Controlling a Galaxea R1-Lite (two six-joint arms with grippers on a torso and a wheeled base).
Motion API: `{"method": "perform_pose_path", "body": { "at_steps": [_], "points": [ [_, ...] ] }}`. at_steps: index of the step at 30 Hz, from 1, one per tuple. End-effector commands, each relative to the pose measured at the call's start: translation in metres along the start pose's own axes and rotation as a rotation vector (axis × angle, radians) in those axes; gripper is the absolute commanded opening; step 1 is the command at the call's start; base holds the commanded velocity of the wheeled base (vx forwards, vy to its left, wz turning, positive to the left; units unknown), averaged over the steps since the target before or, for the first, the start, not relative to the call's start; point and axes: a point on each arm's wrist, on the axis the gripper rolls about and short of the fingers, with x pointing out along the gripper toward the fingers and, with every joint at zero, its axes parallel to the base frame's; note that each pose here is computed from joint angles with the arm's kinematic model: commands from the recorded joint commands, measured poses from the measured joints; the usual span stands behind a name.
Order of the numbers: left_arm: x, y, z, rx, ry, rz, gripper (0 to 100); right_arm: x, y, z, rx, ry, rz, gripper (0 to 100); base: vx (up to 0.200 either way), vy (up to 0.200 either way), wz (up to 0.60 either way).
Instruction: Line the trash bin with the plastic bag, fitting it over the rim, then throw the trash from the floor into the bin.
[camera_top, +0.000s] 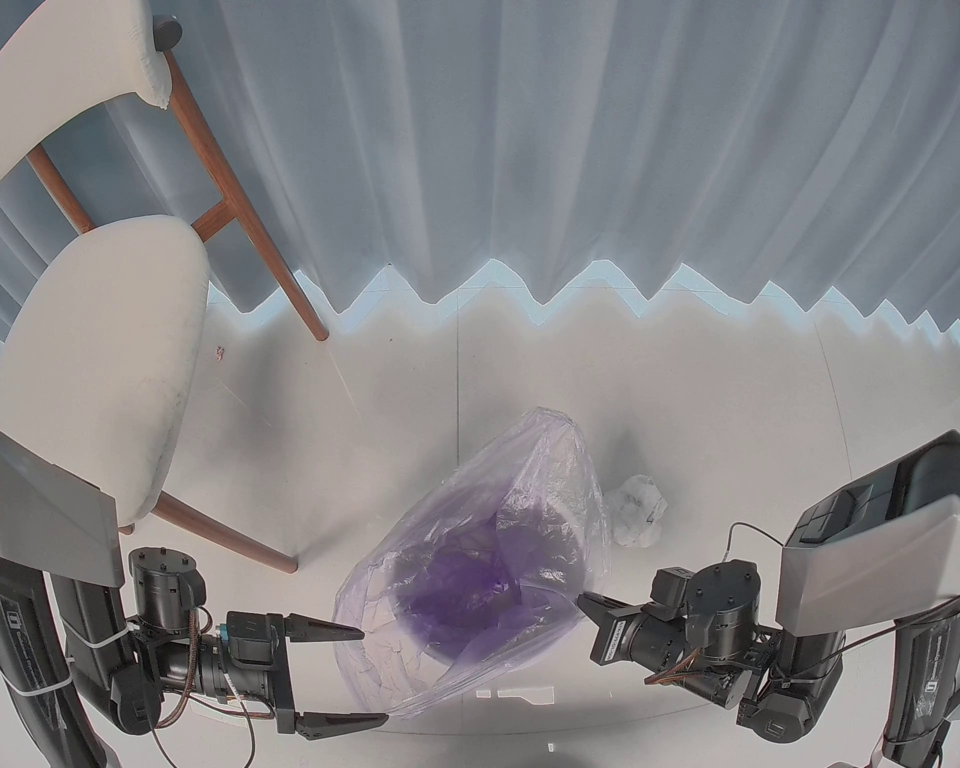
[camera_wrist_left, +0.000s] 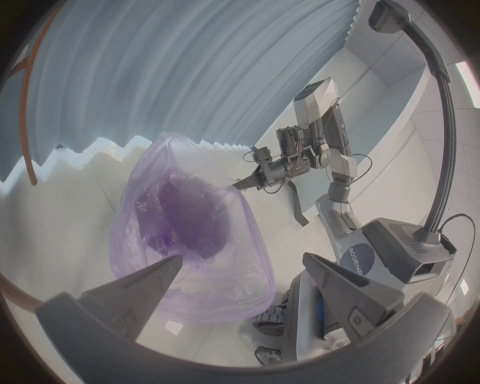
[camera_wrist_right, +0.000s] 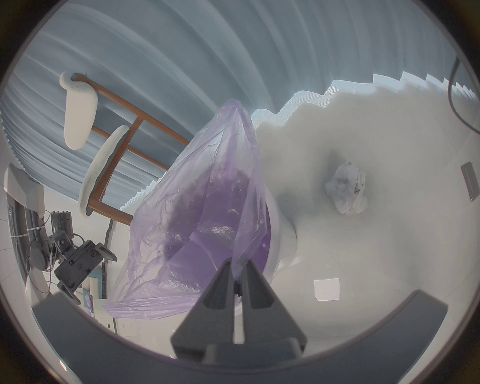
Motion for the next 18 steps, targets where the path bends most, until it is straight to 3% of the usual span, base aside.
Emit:
{"method": "perform_pose_path", "body": {
  "at_steps": [1,5,10,12,18],
  "points": [
    [-0.007,-0.005,0.008,0.032,-0.022,0.013,100,-0.003,0.003,0.005,-0.001,-0.027,0.016,0,0.000,0.000,0.00],
    [-0.012,-0.006,0.015,0.052,-0.041,0.022,100,-0.009,0.005,0.011,0.004,-0.045,0.027,0,0.000,0.000,0.00],
    [-0.013,-0.007,0.018,0.044,-0.046,0.029,100,-0.010,-0.001,0.001,-0.002,0.000,-0.001,0,0.000,0.000,0.00],
    [-0.013,-0.006,0.017,-0.008,-0.042,0.034,100,-0.009,-0.002,-0.001,-0.003,0.007,-0.008,0,0.000,0.000,0.00],
    [-0.009,-0.012,0.025,-0.290,-0.061,0.019,100,-0.015,-0.007,-0.012,0.002,0.062,-0.034,0,0.000,0.000,0.00]
  ]
}}
